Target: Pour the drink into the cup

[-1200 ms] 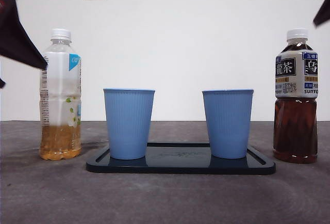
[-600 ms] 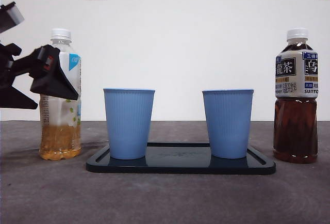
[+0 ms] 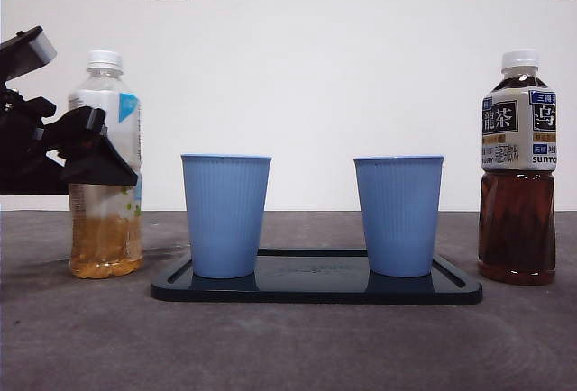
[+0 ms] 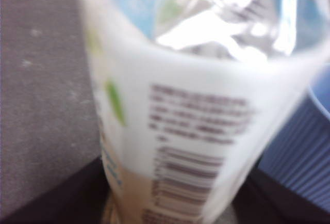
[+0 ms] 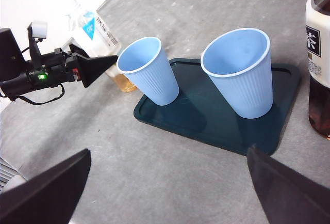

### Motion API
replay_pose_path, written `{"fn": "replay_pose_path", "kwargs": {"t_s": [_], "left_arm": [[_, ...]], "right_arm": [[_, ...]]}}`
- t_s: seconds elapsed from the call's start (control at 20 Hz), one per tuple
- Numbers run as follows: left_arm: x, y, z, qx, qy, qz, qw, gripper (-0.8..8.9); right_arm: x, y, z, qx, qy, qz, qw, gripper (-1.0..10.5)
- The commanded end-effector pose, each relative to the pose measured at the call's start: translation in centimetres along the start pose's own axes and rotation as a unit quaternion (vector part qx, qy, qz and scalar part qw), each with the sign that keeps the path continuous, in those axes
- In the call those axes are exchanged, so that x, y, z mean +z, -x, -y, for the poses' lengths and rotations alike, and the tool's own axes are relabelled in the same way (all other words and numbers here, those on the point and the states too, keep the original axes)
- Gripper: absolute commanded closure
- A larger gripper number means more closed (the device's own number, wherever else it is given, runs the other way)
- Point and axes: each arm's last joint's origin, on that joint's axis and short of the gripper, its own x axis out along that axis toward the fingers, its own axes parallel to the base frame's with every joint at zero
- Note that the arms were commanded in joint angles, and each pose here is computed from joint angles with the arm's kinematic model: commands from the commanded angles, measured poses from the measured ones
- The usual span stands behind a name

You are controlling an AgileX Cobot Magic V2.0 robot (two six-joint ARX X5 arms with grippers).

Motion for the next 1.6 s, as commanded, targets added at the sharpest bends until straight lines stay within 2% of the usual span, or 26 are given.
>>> {"fn": "replay_pose_path", "kwargs": {"t_s": [0.05,0.25,0.45,0.7,0.9,1.1,1.25,1.45,1.6], "left_arm": [[0.2,-0.2,0.1,-0.004,-0.001,0.015,1.000,6.01],[0.9,0.3,0.2,-0.004,-0.007,0.033,0.999,6.37],[2.4,1.2,0.5,-0.003,-0.047,0.031,0.998,6.37],[5.8,2.7,0.8,0.019,-0.147,-0.036,0.988,6.37],[8.9,4.3,1.3,0.039,-0.237,-0.083,0.967,6.41],[11.4,5.5,2.3,0.074,-0.326,-0.134,0.933,6.62],[13.0,6.2,3.4,0.112,-0.392,-0.166,0.898,6.64],[14.4,6.7,5.0,0.157,-0.488,-0.192,0.837,6.64],[14.3,6.6,6.0,0.165,-0.547,-0.209,0.793,6.64]], "right_arm": [[0.4,0.2,-0.3,0.008,0.006,0.007,1.000,4.6],[0.4,0.2,-0.4,0.008,0.014,0.007,1.000,4.7],[0.4,0.2,-0.4,0.015,0.027,0.004,1.000,4.7],[0.4,0.2,-0.5,0.030,0.047,-0.001,0.998,4.6],[0.4,0.2,-0.5,0.030,0.069,-0.001,0.997,4.6],[0.4,0.2,-0.5,0.030,0.079,0.000,0.996,4.7],[0.4,0.2,-0.5,0.031,0.087,0.000,0.996,4.6],[0.4,0.2,-0.5,0.035,0.097,-0.001,0.995,4.6],[0.3,0.2,-0.5,0.042,0.105,-0.003,0.994,4.6]]}}
